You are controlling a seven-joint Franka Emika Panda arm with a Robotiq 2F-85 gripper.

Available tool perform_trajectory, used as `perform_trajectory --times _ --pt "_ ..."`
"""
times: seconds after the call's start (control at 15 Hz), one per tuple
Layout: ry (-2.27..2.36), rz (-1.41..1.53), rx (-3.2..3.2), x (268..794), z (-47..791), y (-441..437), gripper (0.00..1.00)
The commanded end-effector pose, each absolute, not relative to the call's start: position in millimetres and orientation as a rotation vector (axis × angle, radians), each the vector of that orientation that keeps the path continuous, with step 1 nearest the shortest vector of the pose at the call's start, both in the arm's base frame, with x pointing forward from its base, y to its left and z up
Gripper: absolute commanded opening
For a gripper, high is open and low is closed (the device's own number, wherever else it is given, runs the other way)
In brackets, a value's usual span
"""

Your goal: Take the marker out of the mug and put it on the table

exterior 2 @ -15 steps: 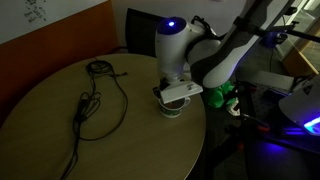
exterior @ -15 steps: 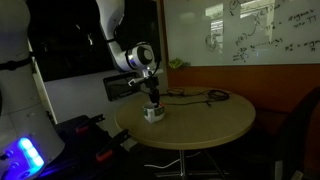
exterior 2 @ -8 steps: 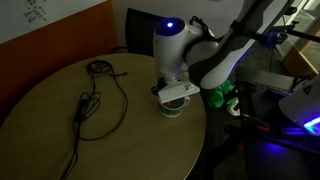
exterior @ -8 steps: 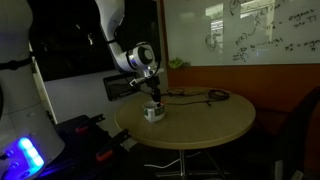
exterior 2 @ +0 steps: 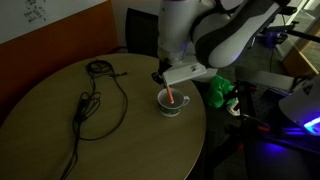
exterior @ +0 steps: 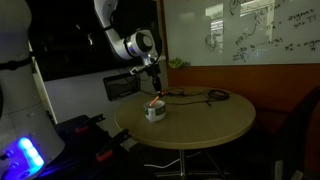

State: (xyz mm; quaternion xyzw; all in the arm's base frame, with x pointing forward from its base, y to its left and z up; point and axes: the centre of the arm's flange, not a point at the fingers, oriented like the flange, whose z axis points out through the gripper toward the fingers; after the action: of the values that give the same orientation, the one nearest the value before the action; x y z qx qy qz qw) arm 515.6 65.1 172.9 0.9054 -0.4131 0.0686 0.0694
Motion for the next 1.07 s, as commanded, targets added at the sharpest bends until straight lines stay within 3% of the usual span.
perform_trajectory --times 0.0,0.4,1.0 --pt "-1.209 0.206 2.770 505 213 59 0.05" --pt "-1.167 0.160 2.906 525 227 83 0.05" --pt "-0.985 -0.038 3.010 560 144 150 0.05"
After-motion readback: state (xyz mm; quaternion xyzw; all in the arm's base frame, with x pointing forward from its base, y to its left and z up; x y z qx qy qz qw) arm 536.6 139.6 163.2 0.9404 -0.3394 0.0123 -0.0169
